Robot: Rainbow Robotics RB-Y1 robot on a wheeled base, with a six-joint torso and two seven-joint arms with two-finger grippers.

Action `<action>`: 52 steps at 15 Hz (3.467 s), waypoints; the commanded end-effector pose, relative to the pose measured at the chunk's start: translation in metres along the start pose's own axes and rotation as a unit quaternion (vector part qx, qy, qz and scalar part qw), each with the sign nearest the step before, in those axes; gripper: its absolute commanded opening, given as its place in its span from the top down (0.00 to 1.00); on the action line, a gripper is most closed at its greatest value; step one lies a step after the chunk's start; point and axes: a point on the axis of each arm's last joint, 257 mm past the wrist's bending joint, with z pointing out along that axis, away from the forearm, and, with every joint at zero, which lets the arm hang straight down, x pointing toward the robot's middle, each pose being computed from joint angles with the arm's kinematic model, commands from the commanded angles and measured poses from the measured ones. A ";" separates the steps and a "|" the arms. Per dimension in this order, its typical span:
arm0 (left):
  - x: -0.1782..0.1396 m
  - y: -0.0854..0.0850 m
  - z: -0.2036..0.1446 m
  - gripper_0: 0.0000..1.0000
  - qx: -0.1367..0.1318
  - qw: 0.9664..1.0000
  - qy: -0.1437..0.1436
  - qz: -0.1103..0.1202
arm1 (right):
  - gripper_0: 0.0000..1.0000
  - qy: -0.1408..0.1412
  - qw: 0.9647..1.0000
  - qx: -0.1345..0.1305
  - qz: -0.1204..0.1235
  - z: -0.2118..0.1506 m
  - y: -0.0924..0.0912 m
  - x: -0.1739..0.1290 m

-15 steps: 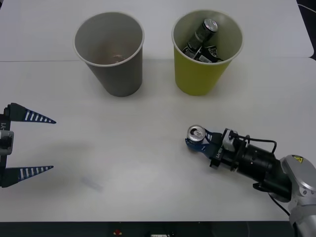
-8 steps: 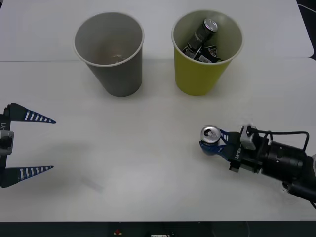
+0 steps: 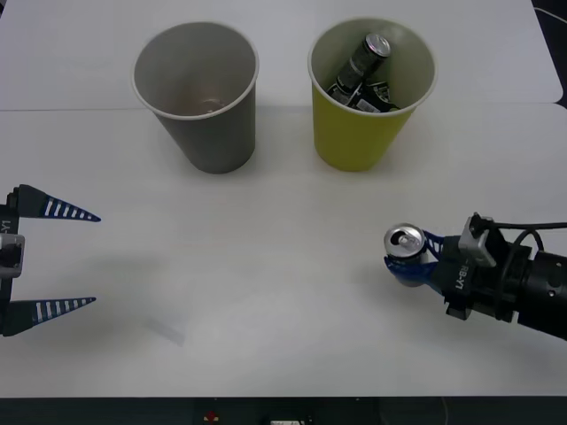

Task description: Put the can into the green bin and the plastic bottle into the gray bin

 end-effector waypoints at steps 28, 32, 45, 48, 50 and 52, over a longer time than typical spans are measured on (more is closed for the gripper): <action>0.000 0.000 0.000 0.00 0.000 1.000 0.000 0.000 | 1.00 0.110 0.989 0.080 0.057 -0.026 -0.125 -0.155; 0.000 0.000 0.000 0.00 0.000 1.000 0.000 0.000 | 1.00 0.117 0.987 0.094 0.056 -0.005 -0.161 -0.173; 0.000 0.000 0.000 0.00 0.000 1.000 0.000 0.000 | 1.00 0.176 0.973 0.111 0.104 0.060 -0.238 -0.185; 0.000 0.000 0.000 0.00 0.000 1.000 0.000 0.000 | 1.00 0.204 0.967 0.102 0.112 0.073 -0.240 -0.174; 0.000 0.000 0.000 0.00 0.000 1.000 0.000 0.000 | 1.00 0.205 0.967 0.097 0.114 0.079 -0.242 -0.174; 0.000 0.000 0.000 0.00 0.000 1.000 0.000 0.000 | 1.00 0.203 0.968 0.096 0.117 0.083 -0.245 -0.174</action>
